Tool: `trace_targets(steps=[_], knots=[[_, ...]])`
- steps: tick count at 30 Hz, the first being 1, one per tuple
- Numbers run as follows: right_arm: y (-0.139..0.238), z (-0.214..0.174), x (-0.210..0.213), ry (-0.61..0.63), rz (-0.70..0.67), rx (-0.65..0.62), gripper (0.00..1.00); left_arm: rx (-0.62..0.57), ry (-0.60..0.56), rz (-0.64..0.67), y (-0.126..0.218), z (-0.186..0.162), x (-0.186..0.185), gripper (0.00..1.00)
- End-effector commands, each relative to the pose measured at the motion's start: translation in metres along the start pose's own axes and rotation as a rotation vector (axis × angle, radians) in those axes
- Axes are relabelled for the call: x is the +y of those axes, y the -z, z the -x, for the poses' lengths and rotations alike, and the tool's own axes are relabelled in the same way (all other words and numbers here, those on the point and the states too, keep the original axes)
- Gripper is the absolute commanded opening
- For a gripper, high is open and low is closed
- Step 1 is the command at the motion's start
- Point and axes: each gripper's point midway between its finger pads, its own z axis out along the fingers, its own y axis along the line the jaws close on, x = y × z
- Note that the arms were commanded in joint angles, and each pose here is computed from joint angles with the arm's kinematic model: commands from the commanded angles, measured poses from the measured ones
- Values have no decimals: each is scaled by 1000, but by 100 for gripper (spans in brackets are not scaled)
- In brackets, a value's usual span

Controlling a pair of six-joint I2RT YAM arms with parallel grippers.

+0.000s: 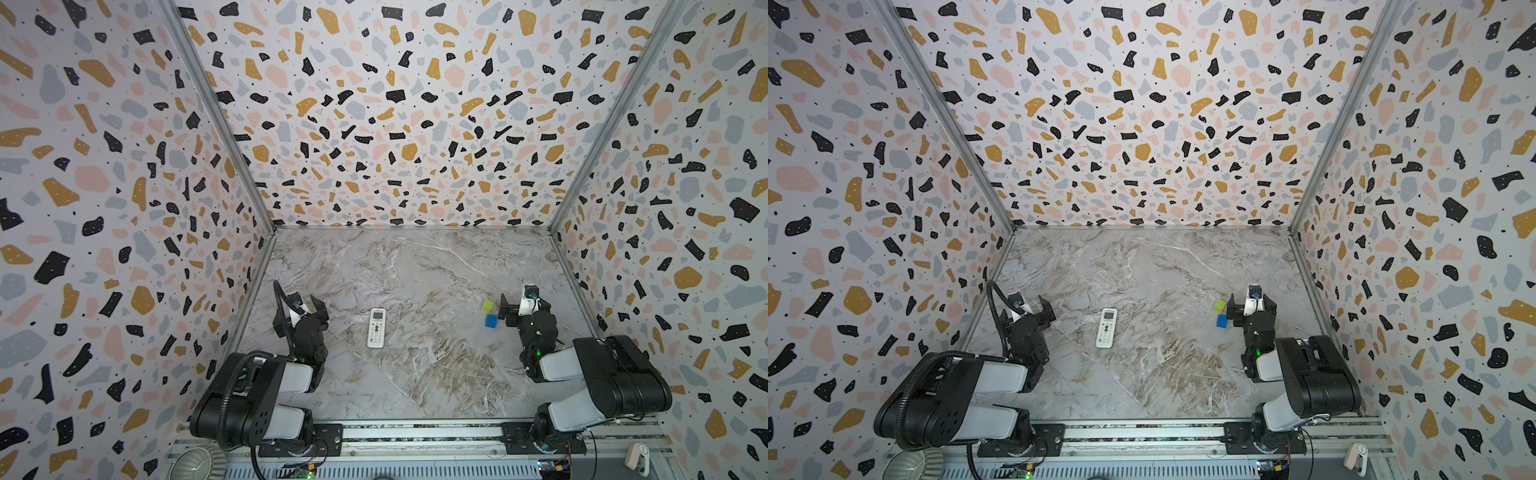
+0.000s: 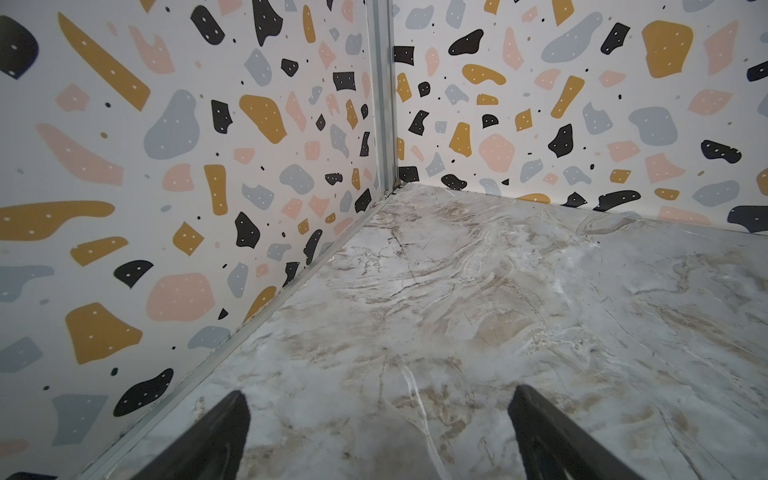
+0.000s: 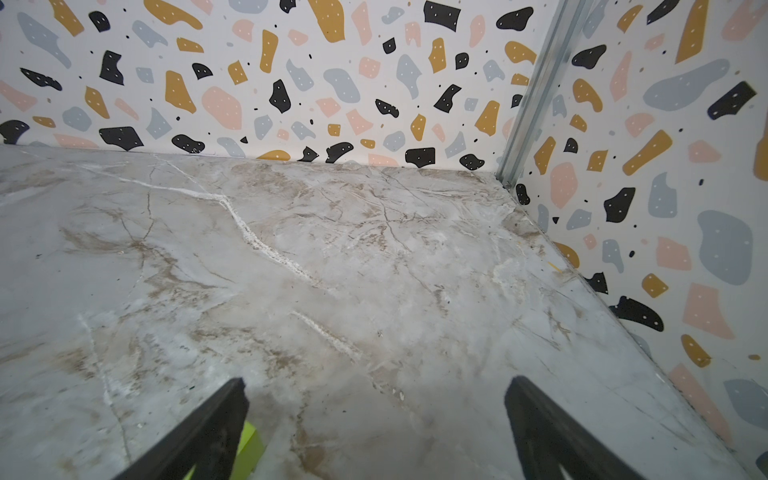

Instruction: Load the batteries into the remote control

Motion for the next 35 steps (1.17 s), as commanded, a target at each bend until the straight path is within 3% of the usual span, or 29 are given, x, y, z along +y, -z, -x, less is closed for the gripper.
trace_targets(steps=[1,11,16,20,35], knots=[[-1,15,-1,-16,1,-49,99,-46,42,2,0,13,1,99],[0,14,0,-15,2,-48,99,-47,43,2,0,13,1,99],[25,26,-2,-20,-3,-157,99,-47,42,2,0,13,1,99],[-5,13,-1,-21,-5,-35,99,-47,42,2,0,13,1,100],[1,15,1,-9,-3,-50,99,-47,42,2,0,13,1,99]])
